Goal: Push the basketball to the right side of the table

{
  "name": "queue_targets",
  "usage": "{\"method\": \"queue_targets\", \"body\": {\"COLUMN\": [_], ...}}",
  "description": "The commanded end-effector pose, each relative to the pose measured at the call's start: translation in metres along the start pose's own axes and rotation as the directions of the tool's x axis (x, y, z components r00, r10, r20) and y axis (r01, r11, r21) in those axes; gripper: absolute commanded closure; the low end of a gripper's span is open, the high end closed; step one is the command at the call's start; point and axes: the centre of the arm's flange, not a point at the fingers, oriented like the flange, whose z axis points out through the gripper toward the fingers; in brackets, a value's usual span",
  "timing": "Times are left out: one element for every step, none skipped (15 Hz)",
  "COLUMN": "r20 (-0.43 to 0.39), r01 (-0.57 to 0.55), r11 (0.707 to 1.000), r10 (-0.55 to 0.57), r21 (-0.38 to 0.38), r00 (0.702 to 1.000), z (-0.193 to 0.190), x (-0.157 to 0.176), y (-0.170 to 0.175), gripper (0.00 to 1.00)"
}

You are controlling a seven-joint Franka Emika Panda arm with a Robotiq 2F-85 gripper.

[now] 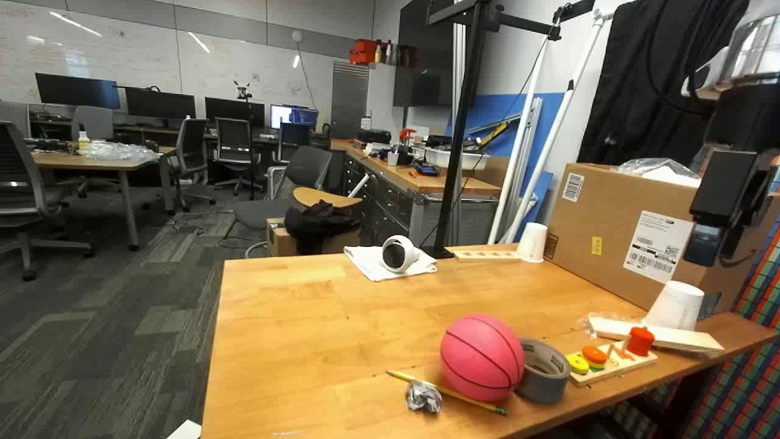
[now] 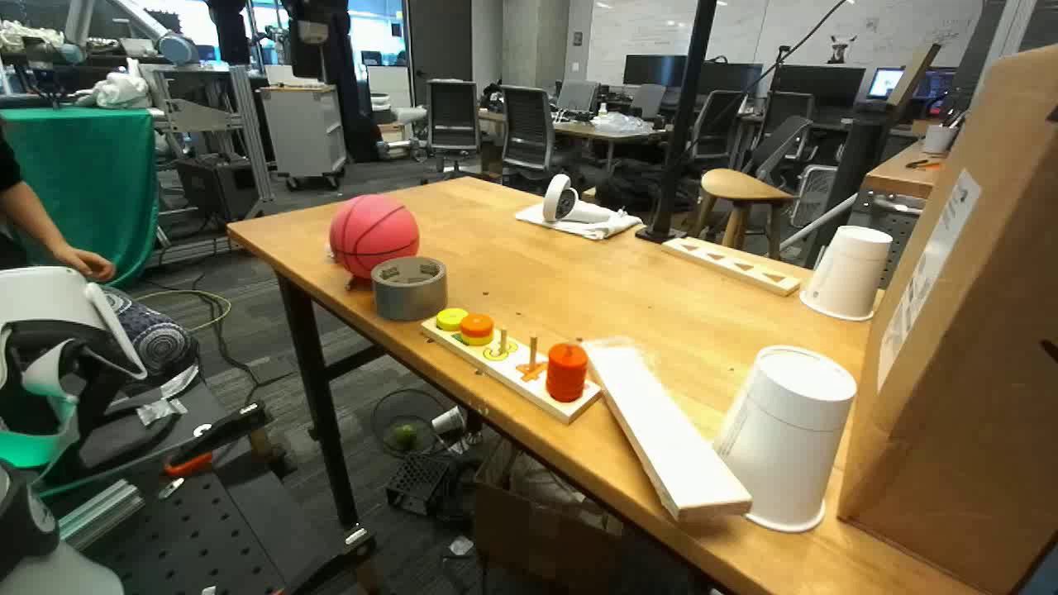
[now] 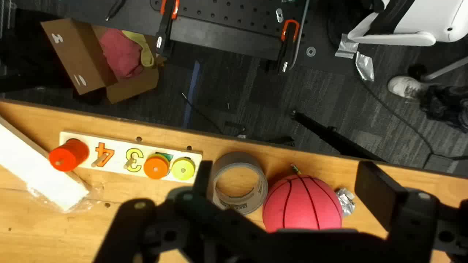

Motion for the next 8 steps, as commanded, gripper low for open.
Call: {"method": "queue_targets", "body": {"r20": [-0.007, -0.013, -0.019, -0.022, -0.022, -0.022, -0.022, -0.022], "r01": [0.000, 0.001, 0.001, 0.001, 0.001, 0.001, 0.001, 0.001], "r11": [1.000, 1.000, 1.000, 1.000, 1.000, 1.000, 1.000, 1.000], "r10": [0.000, -0.001, -0.001, -0.001, -0.001, -0.001, -0.001, -0.001], "r21": [-0.001, -0.001, -0.002, -0.002, -0.002, -0.002, -0.002, -0.002], "r00": [1.000, 1.000, 1.000, 1.000, 1.000, 1.000, 1.000, 1.000], "z": [-0.0027, -0.0054, -0.0077, -0.0088, -0.0090, -0.0091, -0.0090, -0.0090], "x": [0.0003, 0.0002, -0.0005, -0.0006, -0.0006, -0.0006, -0.0005, -0.0005], "y": [-0.0001, -0.0003, -0.0004, -0.0005, -0.0005, -0.0005, -0.0005, -0.0005], "gripper": [0.00, 0.00, 0.00, 0.00, 0.00, 0.00, 0.00, 0.00]}}
